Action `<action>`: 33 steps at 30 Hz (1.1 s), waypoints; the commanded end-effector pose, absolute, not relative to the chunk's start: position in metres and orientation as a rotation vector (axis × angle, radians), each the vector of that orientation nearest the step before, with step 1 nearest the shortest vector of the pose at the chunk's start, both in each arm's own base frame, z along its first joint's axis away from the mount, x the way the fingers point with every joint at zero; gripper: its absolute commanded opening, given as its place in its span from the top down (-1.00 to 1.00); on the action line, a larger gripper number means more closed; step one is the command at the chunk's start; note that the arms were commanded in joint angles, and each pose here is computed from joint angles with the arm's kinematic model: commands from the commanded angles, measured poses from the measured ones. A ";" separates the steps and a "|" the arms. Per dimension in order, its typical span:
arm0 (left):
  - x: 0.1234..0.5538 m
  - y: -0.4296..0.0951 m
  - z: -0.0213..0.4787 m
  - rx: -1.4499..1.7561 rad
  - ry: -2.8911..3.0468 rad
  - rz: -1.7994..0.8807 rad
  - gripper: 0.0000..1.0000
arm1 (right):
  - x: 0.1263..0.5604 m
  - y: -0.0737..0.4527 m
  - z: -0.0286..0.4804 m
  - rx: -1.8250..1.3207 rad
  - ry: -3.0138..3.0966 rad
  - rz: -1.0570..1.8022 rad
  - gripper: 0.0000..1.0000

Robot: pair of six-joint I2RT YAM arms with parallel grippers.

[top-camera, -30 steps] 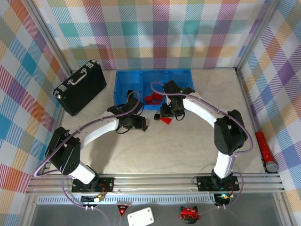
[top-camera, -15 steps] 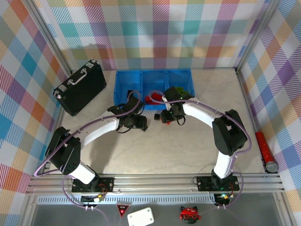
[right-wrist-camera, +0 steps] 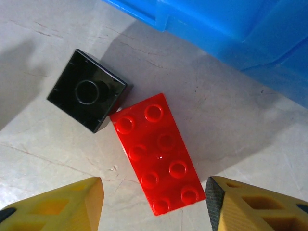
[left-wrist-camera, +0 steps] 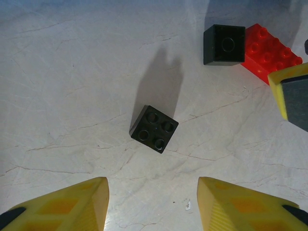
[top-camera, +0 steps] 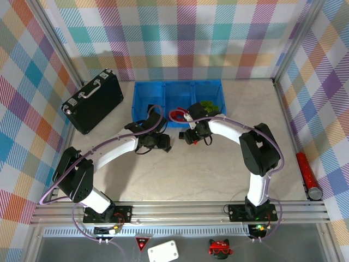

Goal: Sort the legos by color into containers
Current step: Pick up the lego from the center of the table.

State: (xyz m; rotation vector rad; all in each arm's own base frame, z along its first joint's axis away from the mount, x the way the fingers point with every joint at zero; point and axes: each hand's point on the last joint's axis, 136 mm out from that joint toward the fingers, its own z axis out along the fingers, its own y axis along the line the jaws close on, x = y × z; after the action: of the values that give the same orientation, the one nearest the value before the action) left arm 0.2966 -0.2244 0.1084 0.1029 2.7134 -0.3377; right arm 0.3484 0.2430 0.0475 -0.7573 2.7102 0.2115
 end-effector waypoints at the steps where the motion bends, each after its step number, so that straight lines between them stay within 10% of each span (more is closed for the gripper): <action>1: 0.295 -0.223 0.117 0.101 2.695 -0.318 -0.02 | 0.350 0.243 0.036 -0.805 2.703 0.188 -0.20; 33: 0.289 -0.209 0.118 0.018 2.674 -0.325 -0.02 | 0.305 0.231 0.070 -0.693 2.763 0.285 0.28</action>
State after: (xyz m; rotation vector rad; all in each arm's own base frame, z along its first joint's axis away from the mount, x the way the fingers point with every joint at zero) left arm 0.2946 -0.2157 0.1195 0.0584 2.6727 -0.3306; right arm 0.3190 0.2298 0.0541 -0.7150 2.7504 0.2367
